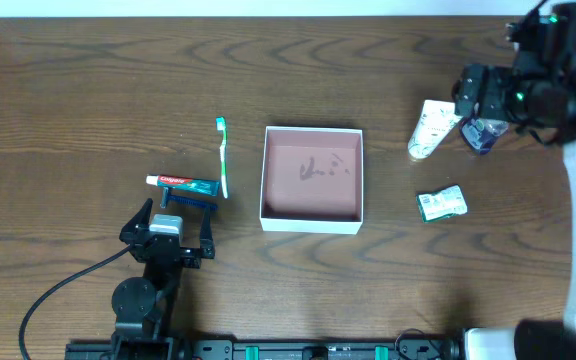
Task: Pack container
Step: 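Move the right gripper up toward the white Pantene tube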
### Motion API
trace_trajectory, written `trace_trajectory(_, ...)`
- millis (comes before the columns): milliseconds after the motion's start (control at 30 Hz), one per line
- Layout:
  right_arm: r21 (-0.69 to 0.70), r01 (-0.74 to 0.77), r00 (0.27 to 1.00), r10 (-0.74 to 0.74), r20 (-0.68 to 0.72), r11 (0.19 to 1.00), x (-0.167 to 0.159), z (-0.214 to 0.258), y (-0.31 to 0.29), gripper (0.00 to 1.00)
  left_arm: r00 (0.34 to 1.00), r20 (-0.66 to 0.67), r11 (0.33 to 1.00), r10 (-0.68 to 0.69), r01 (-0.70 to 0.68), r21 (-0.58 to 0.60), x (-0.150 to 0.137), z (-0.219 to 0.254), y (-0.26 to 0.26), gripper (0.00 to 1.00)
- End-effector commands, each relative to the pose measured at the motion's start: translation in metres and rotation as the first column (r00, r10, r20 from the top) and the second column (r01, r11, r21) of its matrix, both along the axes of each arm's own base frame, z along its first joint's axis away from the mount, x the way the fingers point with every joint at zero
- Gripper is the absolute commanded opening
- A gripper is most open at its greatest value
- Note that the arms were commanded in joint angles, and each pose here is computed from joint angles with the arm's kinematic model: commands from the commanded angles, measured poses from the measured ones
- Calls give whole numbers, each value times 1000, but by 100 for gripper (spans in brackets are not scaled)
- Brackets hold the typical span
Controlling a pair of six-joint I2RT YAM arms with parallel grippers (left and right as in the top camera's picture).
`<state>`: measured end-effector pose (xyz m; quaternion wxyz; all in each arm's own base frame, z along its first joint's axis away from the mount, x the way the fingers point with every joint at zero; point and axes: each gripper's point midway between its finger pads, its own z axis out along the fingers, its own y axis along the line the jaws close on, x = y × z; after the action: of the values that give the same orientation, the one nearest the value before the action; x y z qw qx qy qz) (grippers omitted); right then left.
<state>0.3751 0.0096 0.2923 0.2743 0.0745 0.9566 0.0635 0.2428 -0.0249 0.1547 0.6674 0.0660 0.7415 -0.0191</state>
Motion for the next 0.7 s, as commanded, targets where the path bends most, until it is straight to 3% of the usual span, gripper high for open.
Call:
trace_trajectory(0, 67, 106, 993, -101, -68, 992, 13, -18, -1, 99, 999, -42, 1000, -7, 8, 14, 0, -17, -1, 98)
trace_trajectory(367, 150, 251, 967, -242, -77, 956, 48, -38, -2, 99, 999, -42, 1000, -7, 8, 14, 0, -17, -1, 98)
trace_trajectory(667, 213, 407, 912, -381, -152, 888, 49, -49, 8, 93, 999, -42, 1000, -7, 8, 14, 0, -17, -1, 98)
